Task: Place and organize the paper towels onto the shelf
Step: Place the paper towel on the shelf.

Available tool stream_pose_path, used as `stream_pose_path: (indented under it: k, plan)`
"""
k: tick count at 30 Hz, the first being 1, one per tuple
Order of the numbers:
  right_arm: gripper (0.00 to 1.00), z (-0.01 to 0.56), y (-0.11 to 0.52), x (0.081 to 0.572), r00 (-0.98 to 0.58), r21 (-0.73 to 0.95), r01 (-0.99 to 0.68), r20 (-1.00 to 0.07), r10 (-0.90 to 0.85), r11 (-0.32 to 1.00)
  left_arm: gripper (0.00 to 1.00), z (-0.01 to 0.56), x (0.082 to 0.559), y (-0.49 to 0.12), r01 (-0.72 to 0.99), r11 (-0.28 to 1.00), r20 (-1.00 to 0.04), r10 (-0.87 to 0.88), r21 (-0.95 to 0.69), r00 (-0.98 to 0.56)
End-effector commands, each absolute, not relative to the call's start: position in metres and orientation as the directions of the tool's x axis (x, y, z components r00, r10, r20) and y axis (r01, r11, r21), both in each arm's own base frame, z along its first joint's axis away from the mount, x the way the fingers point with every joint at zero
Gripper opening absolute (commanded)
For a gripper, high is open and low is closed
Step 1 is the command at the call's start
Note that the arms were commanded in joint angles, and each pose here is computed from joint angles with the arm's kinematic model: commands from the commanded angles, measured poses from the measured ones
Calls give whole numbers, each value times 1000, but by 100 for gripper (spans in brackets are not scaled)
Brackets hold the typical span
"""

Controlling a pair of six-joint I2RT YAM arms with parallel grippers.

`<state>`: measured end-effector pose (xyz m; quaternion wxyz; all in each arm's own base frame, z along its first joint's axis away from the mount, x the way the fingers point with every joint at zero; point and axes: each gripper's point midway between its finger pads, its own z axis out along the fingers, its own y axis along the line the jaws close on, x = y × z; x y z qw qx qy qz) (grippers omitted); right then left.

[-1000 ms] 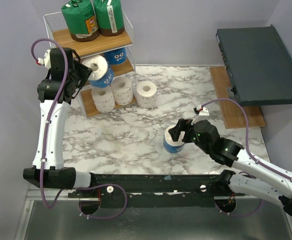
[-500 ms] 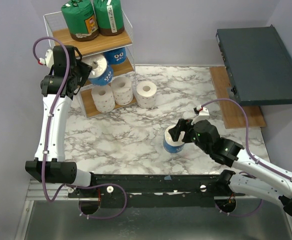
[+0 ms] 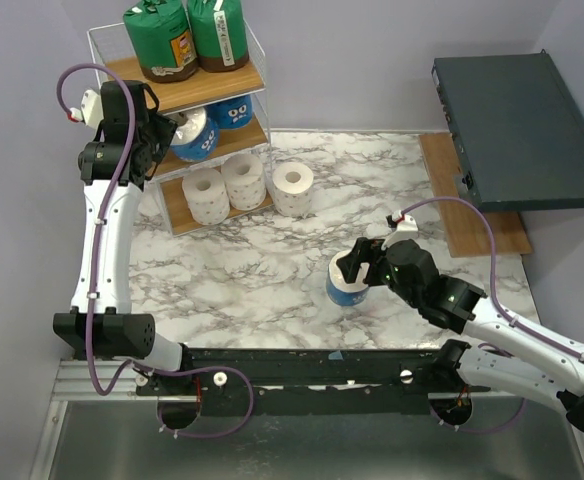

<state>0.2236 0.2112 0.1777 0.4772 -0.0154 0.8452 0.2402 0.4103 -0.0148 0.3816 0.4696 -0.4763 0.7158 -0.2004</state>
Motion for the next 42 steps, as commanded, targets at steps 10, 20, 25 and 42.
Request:
stream_pose_path:
  k: [10,20,25,42]
  plan:
    - [89,174,207,224,-539,371,-249,-820,191,895,30,395,426,-7,-466,449,-487,-872,-762,-44]
    - [89,172,207,224,-543,366,-247,-819,185,897,40,384,429,-7,-492,458,-494,-867,-740,-64]
    - [89,172,207,224,-542,366,-246,-820,185,897,47,382,430,-9,-486,468,-496,-865,-738,-79]
    - [89,172,207,224,-542,367,-246,-819,186,897,66,381,424,-17,-455,483,-490,-864,-748,-113]
